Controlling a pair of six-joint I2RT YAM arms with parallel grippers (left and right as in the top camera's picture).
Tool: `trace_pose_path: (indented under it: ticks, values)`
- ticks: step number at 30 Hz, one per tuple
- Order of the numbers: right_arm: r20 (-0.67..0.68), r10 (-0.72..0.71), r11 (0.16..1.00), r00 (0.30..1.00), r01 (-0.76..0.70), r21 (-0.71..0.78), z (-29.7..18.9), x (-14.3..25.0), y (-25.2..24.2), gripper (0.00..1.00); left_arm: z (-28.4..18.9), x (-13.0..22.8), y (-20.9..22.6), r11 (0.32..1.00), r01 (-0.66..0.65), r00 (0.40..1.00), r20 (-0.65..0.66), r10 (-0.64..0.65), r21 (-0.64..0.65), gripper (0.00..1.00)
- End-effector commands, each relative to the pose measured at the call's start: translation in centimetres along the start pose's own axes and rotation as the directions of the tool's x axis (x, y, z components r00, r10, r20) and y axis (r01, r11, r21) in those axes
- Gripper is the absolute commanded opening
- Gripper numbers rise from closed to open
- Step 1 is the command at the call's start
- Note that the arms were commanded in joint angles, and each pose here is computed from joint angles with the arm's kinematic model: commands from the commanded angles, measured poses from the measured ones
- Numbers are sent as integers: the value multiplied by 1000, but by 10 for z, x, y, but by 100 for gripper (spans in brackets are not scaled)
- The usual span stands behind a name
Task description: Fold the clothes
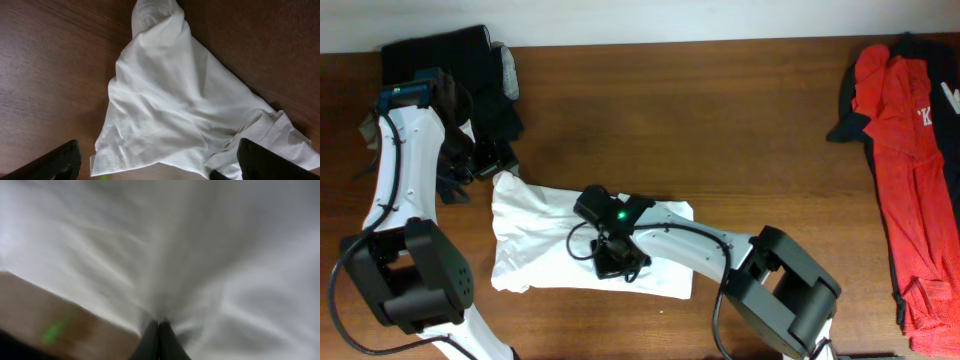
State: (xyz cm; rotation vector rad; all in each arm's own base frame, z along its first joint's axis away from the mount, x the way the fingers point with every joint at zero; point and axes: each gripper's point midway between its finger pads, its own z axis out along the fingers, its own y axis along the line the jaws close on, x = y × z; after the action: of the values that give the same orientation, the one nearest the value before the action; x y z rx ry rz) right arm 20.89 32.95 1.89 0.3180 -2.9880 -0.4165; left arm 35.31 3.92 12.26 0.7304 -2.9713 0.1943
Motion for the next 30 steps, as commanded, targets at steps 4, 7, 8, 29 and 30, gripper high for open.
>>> trace_pose_path:
  ticks: [4,7,8,29,30]
  values:
    - [208,84,996,974,-90,19,-115,-33,-50,23,-4,0,-4,1000,-12,1000,11,11,14,99]
    - [201,133,989,971,-142,33,-116,-43,-76,24,-4,0,-4,1000,-12,1000,11,11,14,99]
    - [186,155,985,970,-166,44,-110,-45,-85,24,-4,0,-4,1000,-12,1000,11,11,14,99]
    - [88,369,881,925,-379,284,-68,-57,-217,6,-4,-1,-4,1000,-12,1000,15,12,15,99]
    - [96,377,883,921,-389,263,-76,-57,-215,4,-4,-1,-4,1000,-12,1000,15,12,14,99]
